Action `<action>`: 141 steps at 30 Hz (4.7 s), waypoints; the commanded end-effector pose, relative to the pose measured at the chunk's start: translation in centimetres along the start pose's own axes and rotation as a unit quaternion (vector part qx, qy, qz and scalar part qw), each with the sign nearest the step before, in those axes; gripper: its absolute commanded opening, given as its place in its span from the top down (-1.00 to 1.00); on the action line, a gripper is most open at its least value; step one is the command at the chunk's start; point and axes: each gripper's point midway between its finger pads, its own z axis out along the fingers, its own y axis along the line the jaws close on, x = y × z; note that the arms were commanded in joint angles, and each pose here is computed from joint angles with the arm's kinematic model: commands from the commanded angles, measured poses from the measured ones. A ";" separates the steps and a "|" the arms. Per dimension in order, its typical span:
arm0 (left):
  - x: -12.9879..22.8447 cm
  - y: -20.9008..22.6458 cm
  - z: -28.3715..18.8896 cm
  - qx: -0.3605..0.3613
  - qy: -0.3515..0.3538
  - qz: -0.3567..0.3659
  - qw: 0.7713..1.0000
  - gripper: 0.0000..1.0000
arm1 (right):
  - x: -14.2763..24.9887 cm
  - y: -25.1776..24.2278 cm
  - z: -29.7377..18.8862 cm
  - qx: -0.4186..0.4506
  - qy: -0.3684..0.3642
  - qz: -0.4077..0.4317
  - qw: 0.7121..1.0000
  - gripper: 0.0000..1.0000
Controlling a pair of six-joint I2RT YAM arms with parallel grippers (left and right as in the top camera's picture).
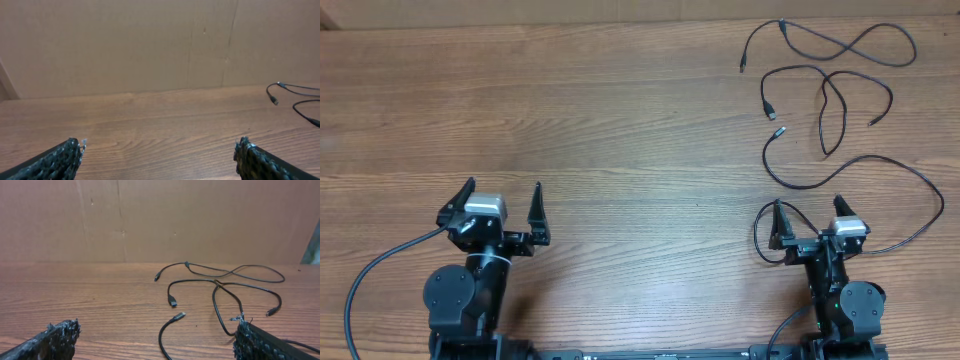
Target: Untangle cables
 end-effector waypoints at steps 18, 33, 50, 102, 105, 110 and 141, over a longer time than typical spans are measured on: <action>1.6 -0.1 -0.3 0.004 -0.012 0.006 1.000 -1.00 | 0.1 0.0 0.0 0.000 -0.004 -0.002 1.000 -1.00; 1.8 -0.2 -1.1 0.003 -0.019 0.007 1.000 -0.99 | 0.1 0.0 0.0 0.000 -0.004 -0.002 1.000 -1.00; 3.2 0.2 -1.7 -0.002 -0.072 0.008 0.997 -0.99 | 0.1 0.0 0.0 0.000 -0.004 -0.002 1.000 -1.00; 10.2 1.3 -0.4 -0.031 -0.008 -0.005 0.999 -0.99 | 0.1 0.0 0.0 0.000 -0.004 -0.002 1.000 -1.00; 10.2 1.3 -0.4 -0.031 -0.008 -0.005 0.999 -0.99 | 0.1 0.0 0.0 0.000 -0.004 -0.002 1.000 -1.00; 10.2 1.3 -0.4 -0.032 -0.007 -0.005 0.999 -1.00 | 0.1 0.0 0.0 0.000 -0.004 -0.002 1.000 -1.00; 10.3 1.2 -0.4 -0.028 -0.007 -0.010 1.000 -0.99 | 0.1 0.0 0.0 0.000 -0.004 -0.002 1.000 -0.99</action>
